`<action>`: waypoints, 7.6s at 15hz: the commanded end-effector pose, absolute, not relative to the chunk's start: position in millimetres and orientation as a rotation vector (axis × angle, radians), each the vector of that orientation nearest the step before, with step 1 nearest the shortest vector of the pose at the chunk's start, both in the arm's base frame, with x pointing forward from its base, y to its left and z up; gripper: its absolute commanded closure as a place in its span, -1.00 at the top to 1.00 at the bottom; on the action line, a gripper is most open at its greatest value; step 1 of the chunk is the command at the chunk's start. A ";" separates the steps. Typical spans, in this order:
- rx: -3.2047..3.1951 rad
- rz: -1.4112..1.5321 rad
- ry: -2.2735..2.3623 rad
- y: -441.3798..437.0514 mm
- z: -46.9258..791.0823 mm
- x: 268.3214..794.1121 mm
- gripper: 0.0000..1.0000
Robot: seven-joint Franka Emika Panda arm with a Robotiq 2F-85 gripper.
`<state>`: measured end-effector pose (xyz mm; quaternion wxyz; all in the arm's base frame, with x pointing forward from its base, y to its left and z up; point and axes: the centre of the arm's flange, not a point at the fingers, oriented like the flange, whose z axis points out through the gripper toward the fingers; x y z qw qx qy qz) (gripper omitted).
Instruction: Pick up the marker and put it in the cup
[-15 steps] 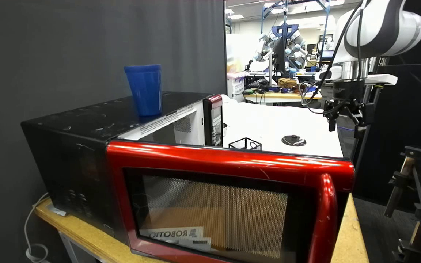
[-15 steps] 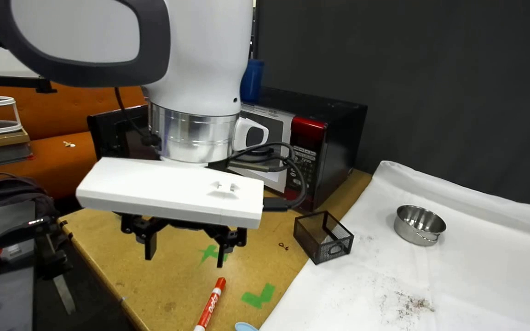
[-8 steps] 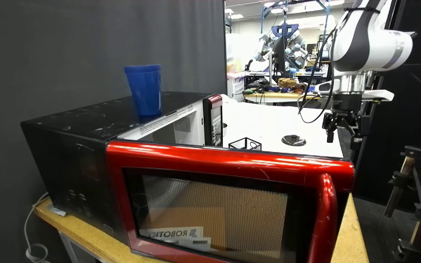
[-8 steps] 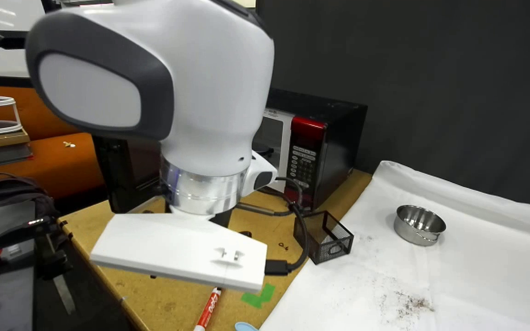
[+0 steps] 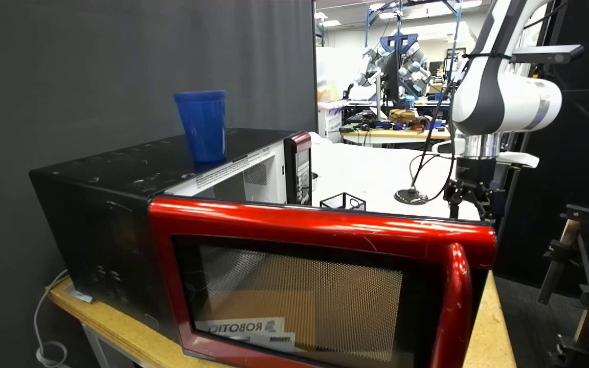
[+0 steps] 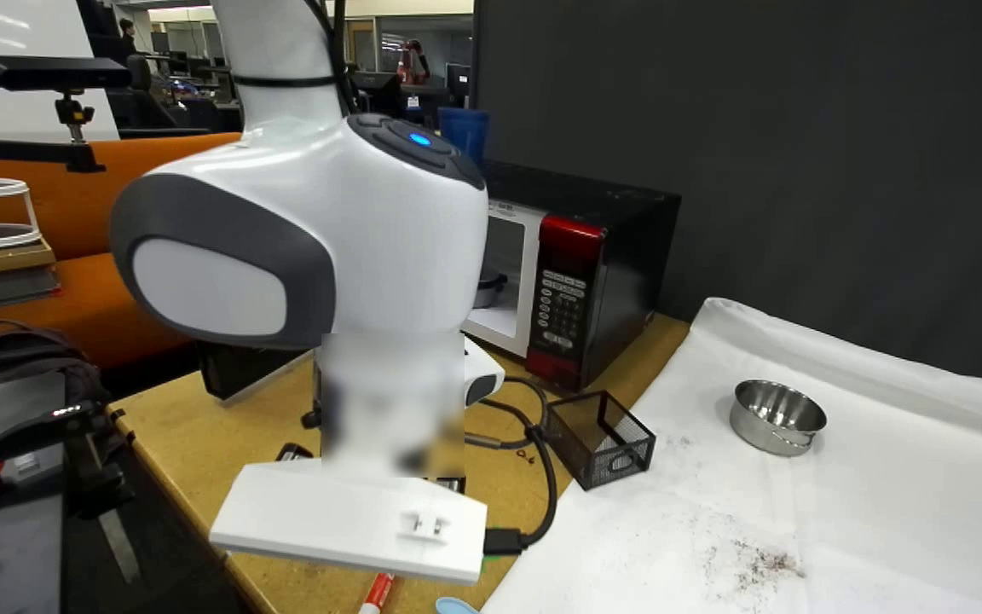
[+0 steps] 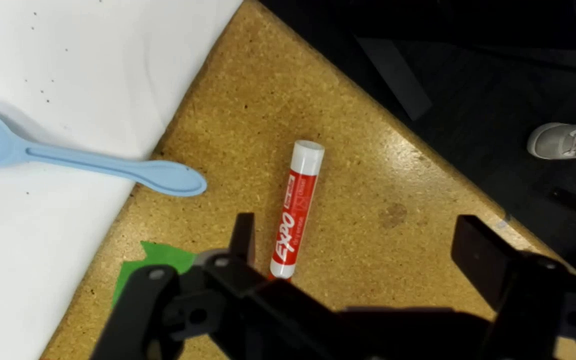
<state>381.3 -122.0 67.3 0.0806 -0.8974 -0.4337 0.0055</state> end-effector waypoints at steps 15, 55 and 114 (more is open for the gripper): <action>-2.821 0.119 -1.243 -111.8 0.6 398.7 0.16; -2.312 -0.644 -1.585 -155.1 239.6 429.4 -0.90; -1.752 -1.456 -1.108 131.7 332.7 623.8 -0.90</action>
